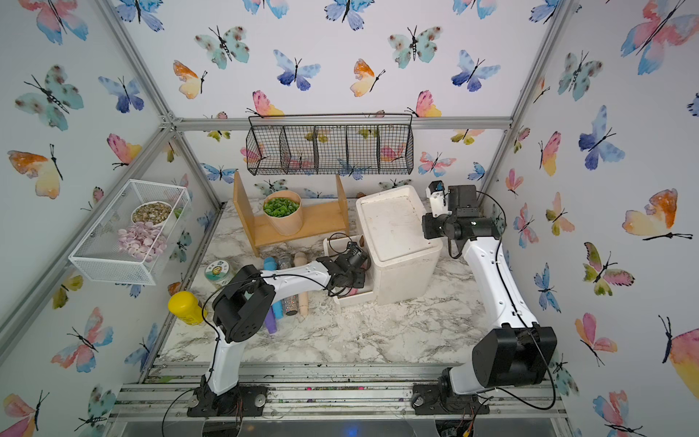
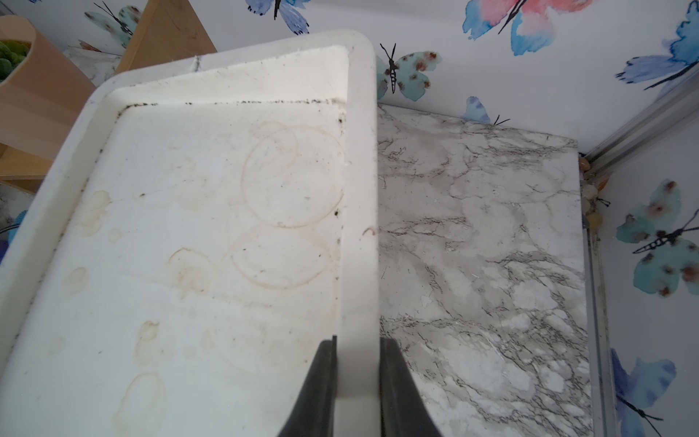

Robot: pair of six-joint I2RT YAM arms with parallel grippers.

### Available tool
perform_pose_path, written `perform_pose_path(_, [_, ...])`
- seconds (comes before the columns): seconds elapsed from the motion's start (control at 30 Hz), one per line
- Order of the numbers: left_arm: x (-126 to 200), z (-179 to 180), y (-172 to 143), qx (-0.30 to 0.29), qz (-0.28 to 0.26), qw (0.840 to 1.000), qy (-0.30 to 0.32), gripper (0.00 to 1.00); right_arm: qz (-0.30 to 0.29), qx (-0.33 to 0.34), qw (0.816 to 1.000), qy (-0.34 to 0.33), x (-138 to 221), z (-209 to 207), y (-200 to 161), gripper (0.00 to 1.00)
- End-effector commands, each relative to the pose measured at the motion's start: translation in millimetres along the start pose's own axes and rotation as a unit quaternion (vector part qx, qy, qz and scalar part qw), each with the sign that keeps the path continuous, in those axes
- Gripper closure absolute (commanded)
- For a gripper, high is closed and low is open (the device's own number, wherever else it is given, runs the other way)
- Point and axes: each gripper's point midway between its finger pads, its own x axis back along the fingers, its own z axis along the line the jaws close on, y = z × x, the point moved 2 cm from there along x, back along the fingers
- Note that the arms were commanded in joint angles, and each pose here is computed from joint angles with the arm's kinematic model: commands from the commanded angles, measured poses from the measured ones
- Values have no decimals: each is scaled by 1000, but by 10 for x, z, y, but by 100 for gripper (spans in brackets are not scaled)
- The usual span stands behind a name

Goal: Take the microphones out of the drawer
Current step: Pick up the microphone from the drawer.

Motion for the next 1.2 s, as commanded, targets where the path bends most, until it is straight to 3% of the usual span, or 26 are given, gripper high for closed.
perform_pose_path(0.0, [-89,207,-238,100,9,994,34,76,-20,-9,999,34,58,138,81,94])
perform_pose_path(0.2, [41,297,-202,174,-21,984,37,74,-21,-9,999,36,53,143,90,94])
perform_pose_path(0.53, [177,359,-22,247,-48,967,31,74,-19,-9,999,28,50,119,78,94])
perform_pose_path(1.17, [710,174,484,285,-131,949,-42,74,-15,-12,999,26,23,103,94,94])
